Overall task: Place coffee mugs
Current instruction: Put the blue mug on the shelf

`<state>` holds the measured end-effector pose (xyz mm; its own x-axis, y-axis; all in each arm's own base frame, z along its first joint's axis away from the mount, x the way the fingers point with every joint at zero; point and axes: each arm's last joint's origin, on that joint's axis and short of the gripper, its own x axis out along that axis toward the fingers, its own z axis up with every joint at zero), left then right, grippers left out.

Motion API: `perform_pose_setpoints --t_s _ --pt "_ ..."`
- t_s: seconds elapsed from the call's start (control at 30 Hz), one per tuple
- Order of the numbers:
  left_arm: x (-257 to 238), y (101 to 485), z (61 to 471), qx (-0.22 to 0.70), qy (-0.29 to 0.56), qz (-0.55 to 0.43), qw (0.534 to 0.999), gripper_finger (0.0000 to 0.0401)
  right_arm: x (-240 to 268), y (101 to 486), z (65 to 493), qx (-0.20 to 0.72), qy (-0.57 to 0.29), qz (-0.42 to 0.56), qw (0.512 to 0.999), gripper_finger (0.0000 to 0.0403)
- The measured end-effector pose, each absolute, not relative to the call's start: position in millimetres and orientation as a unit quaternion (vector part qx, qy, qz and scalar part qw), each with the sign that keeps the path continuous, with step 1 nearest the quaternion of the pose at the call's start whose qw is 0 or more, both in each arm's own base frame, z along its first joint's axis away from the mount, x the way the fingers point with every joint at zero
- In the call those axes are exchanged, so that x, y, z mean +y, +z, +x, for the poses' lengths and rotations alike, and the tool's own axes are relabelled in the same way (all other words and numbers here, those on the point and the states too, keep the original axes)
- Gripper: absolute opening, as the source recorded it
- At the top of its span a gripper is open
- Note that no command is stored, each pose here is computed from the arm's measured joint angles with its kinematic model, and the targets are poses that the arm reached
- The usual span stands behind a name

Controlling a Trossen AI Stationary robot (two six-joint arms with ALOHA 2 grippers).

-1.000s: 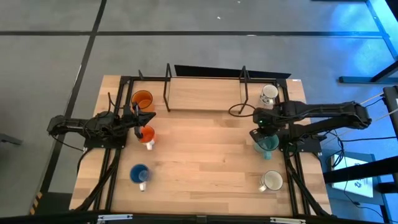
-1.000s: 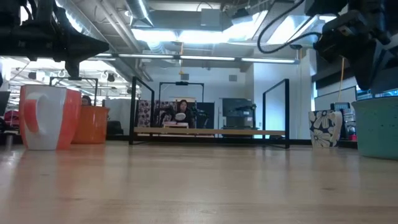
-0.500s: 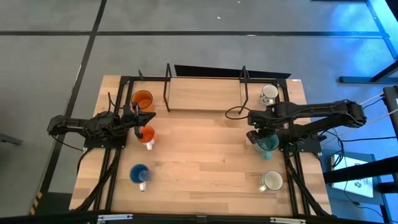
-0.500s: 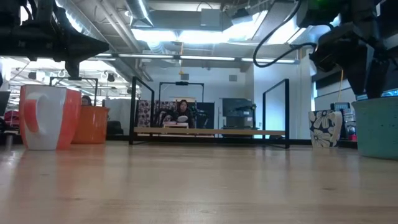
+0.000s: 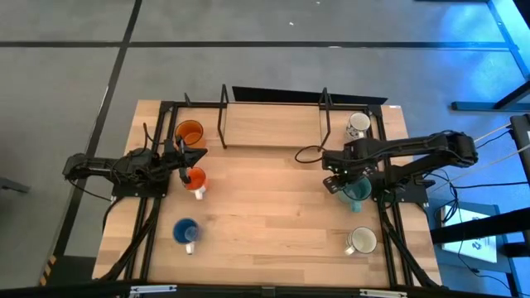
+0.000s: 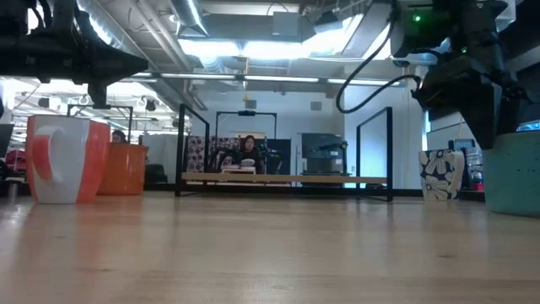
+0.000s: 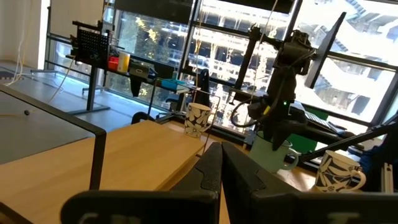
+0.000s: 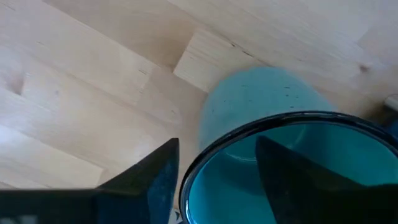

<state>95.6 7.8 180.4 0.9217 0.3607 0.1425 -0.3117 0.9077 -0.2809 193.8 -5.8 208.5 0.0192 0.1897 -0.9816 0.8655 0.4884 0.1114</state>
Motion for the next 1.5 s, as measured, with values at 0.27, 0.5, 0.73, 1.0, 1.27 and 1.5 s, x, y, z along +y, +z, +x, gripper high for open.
perform_pose_setpoints --t_s 0.27,0.5,0.73,1.0,1.27,1.5 --pt "7.8 180.4 95.6 -0.096 0.173 -0.128 0.972 0.0 -6.1 204.0 198.1 0.64 -0.292 0.413 0.578 0.0102" --pt "7.8 180.4 95.6 -0.096 0.174 -0.128 0.972 0.0 -6.0 204.0 197.7 0.643 -0.288 0.407 0.581 0.0038" --pt "7.9 180.4 95.6 -0.096 0.175 -0.128 0.972 0.0 -5.2 205.6 197.2 0.655 -0.265 0.391 0.59 0.0015" --pt "7.9 180.4 95.5 -0.097 0.176 -0.128 0.971 0.0 15.2 239.3 231.5 0.591 -0.098 0.239 0.764 0.0006" --pt "8.1 180.5 95.4 -0.097 0.179 -0.129 0.97 0.0 18.5 239.5 250.7 0.549 -0.024 0.134 0.825 0.0005" --pt "8.1 180.5 95.5 -0.097 0.179 -0.13 0.97 0.0 19.6 225.1 270.4 0.567 -0.022 0.133 0.812 0.0005"
